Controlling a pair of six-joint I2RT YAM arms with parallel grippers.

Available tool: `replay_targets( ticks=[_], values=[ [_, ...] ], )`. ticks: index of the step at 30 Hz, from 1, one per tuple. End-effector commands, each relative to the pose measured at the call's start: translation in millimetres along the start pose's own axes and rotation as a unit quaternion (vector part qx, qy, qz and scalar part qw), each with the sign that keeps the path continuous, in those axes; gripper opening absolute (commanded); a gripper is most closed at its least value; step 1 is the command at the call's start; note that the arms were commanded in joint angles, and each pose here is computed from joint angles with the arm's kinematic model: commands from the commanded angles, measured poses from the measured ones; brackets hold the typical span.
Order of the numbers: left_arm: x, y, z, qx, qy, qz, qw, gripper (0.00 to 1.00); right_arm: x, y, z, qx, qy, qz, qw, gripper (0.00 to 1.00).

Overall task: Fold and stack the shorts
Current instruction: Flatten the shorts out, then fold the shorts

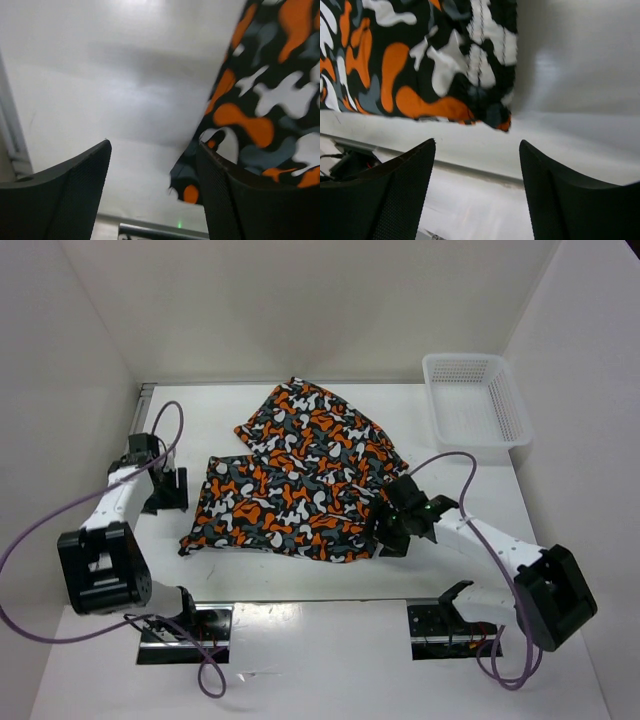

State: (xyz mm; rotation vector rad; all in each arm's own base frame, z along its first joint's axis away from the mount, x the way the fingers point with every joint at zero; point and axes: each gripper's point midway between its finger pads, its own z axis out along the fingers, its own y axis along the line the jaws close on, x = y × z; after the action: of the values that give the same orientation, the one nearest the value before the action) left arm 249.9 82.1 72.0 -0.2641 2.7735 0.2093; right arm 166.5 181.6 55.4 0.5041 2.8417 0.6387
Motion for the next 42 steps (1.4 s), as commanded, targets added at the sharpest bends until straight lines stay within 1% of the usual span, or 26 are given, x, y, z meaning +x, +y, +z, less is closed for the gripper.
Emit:
replay_targets(
  ticks=[1, 2, 3, 5, 6, 7, 10, 12, 14, 16, 18, 20, 21, 22, 23, 24, 25, 26, 28, 29, 32, 33, 37, 40, 41, 42],
  values=[
    [-95, -24, -8, 0.081, -0.128, 0.002, 0.988, 0.77, -25, 19, 15, -0.023, -0.046, 0.005, 0.999, 0.74],
    [-109, -31, -10, 0.094, -0.138, 0.007, 0.986, 0.77, -26, 19, 19, -0.024, -0.047, -0.001, 0.999, 0.74],
    [-115, -41, -2, 0.117, -0.129, 0.013, 0.985, 0.79, -18, 15, 24, -0.025, -0.028, 0.000, 0.999, 0.74],
    [-144, -53, -10, 0.137, -0.158, 0.025, 0.978, 0.79, -14, 19, 30, -0.040, -0.023, -0.001, 0.999, 0.74],
    [-149, -64, -3, 0.157, -0.156, 0.032, 0.975, 0.80, -16, 21, 30, -0.045, -0.025, -0.002, 0.999, 0.74],
    [-152, -71, 0, 0.166, -0.156, 0.038, 0.973, 0.80, -16, 21, 30, -0.045, -0.026, -0.002, 0.999, 0.74],
    [-157, -87, 23, 0.185, -0.131, 0.048, 0.973, 0.80, -18, 24, 31, -0.053, -0.031, -0.004, 0.998, 0.69],
    [-158, -93, 39, 0.197, -0.113, 0.048, 0.973, 0.81, -15, 21, 35, -0.047, -0.022, -0.002, 0.999, 0.69],
    [-167, -107, 42, 0.208, -0.123, 0.061, 0.969, 0.85, -17, 21, 38, -0.040, -0.018, -0.011, 0.999, 0.69],
    [-178, -107, 53, 0.192, -0.139, 0.064, 0.969, 0.85, -12, 18, 40, -0.033, -0.005, -0.009, 0.999, 0.69],
    [-179, -120, 65, 0.191, -0.131, 0.076, 0.970, 0.85, -9, 13, 42, -0.024, 0.001, -0.012, 1.000, 0.69],
    [-177, -118, 81, 0.181, -0.116, 0.074, 0.974, 0.76, -4, 4, 43, -0.005, 0.015, -0.013, 1.000, 0.69],
    [-178, -123, 83, 0.183, -0.115, 0.078, 0.973, 0.69, -2, 4, 42, -0.009, 0.020, -0.018, 1.000, 0.69],
    [-182, -123, 83, 0.183, -0.117, 0.078, 0.973, 0.58, 5, 0, 43, -0.006, 0.033, -0.016, 0.999, 0.67],
    [-179, -126, 87, 0.189, -0.111, 0.079, 0.972, 0.53, 7, -3, 42, -0.005, 0.034, -0.015, 0.999, 0.63],
    [-180, -127, 85, 0.195, -0.112, 0.079, 0.971, 0.38, 10, -5, 43, -0.004, 0.040, -0.014, 0.999, 0.54],
    [-178, -129, 88, 0.199, -0.108, 0.079, 0.971, 0.27, 12, -4, 42, -0.013, 0.040, -0.016, 0.999, 0.30],
    [-176, -130, 92, 0.199, -0.102, 0.079, 0.971, 0.17, 15, -8, 43, -0.008, 0.044, -0.014, 0.999, 0.18],
    [-185, -130, 90, 0.199, -0.111, 0.080, 0.970, 0.05, 19, -11, 42, -0.002, 0.054, -0.007, 0.999, 0.00],
    [-189, -128, 89, 0.192, -0.116, 0.079, 0.971, 0.00, 20, -9, 39, -0.002, 0.059, -0.011, 0.998, 0.00],
    [-208, -116, 85, 0.168, -0.141, 0.072, 0.973, 0.00, 25, -12, 26, 0.003, 0.063, -0.009, 0.998, 0.00],
    [-226, -98, 81, 0.145, -0.164, 0.060, 0.974, 0.00, 32, -11, 20, -0.008, 0.077, -0.009, 0.997, 0.00],
    [-260, -76, 67, 0.106, -0.202, 0.046, 0.973, 0.00, 47, -18, 9, 0.003, 0.107, 0.006, 0.994, 0.00],
    [-264, -80, 67, 0.104, -0.205, 0.049, 0.972, 0.01, 47, -15, 1, -0.007, 0.099, 0.007, 0.995, 0.00],
    [-259, -89, 72, 0.109, -0.195, 0.056, 0.973, 0.04, 47, -13, -1, -0.011, 0.096, 0.006, 0.995, 0.00],
    [-259, -91, 71, 0.114, -0.194, 0.057, 0.973, 0.09, 45, -13, -1, -0.014, 0.098, 0.011, 0.995, 0.29]
  ],
)
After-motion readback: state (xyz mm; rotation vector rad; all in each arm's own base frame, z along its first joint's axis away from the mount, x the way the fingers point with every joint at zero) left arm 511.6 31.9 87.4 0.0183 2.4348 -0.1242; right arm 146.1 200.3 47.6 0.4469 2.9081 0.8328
